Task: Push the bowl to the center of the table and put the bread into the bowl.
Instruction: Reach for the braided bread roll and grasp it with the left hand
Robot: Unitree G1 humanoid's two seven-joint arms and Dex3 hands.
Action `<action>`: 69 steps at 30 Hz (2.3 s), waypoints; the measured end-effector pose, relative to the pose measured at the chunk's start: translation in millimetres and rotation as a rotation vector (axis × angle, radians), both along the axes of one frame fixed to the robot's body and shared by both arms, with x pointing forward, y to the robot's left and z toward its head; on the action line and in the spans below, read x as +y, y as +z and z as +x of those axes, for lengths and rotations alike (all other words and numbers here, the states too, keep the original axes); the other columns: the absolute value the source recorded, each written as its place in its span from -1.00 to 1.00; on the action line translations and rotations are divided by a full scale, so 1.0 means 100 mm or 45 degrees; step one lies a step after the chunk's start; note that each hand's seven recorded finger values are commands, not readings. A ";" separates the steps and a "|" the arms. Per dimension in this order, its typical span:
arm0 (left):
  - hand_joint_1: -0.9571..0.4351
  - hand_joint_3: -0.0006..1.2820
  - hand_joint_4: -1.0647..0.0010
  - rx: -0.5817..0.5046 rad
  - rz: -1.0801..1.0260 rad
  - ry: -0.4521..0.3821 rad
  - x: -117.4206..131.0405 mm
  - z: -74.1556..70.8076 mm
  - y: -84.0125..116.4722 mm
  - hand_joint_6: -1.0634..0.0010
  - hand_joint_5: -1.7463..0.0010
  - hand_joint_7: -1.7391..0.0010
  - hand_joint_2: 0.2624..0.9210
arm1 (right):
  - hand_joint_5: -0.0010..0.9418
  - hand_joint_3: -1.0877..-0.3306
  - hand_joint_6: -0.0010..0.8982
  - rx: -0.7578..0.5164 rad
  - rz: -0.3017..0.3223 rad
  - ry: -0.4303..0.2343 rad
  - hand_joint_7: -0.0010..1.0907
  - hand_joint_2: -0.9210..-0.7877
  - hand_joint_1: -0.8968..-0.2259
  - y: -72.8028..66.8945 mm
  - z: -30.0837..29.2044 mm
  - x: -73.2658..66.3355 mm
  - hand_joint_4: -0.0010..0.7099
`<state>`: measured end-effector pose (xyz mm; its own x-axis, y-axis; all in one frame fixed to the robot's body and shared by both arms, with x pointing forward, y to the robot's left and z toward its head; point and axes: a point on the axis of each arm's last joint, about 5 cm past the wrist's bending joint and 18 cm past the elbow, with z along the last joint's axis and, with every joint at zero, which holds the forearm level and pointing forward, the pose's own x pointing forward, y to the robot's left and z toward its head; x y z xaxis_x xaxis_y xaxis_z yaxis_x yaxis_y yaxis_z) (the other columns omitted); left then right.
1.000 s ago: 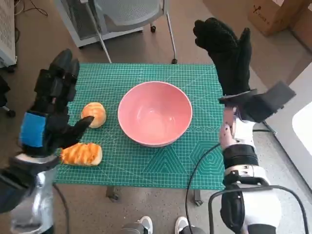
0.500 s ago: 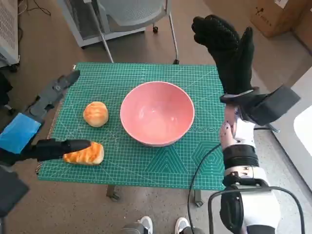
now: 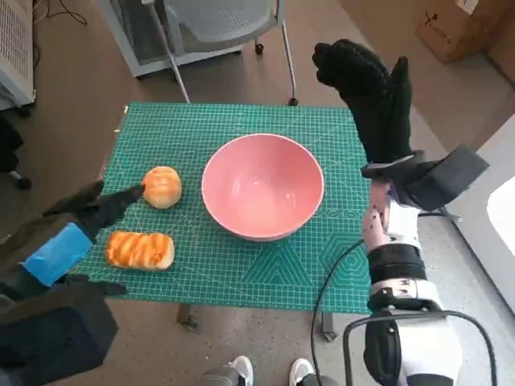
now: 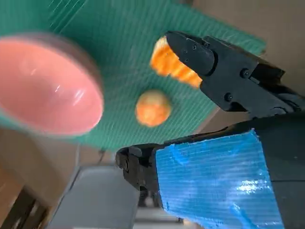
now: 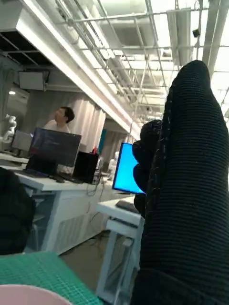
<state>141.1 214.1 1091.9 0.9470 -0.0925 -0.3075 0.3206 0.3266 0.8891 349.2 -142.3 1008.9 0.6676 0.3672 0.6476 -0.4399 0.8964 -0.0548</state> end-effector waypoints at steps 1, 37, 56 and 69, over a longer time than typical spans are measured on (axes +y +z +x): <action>0.41 -1.00 0.84 0.012 0.006 0.003 -0.01 0.00 -0.03 0.45 0.99 0.97 0.23 | -0.99 0.11 -0.20 0.001 0.003 0.001 -0.98 -1.00 -0.51 0.00 0.000 0.00 -0.38; 0.38 -0.98 0.75 0.132 0.144 0.256 0.06 0.54 -0.74 0.32 1.00 0.99 0.32 | -0.99 0.13 -0.18 0.063 0.020 0.048 -0.99 -1.00 -0.46 -0.06 0.009 -0.01 -0.34; 0.41 -0.97 0.52 0.250 0.227 0.276 0.12 0.73 -1.02 0.16 0.97 0.97 0.41 | -0.99 0.08 -0.15 0.057 0.016 0.034 -0.99 -1.00 -0.51 -0.07 0.005 -0.07 -0.33; 0.75 -0.90 -0.26 0.348 0.250 0.201 0.09 0.77 -1.11 -0.46 0.02 0.90 0.82 | -1.00 0.06 -0.14 0.052 0.014 0.018 -0.98 -1.00 -0.49 -0.05 0.003 -0.09 -0.33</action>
<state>218.4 223.2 980.5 0.8253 0.1337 -0.5487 0.5145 0.2227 0.8281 349.6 -151.1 1003.4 0.6886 0.3695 0.6240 -0.4540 0.8906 -0.0264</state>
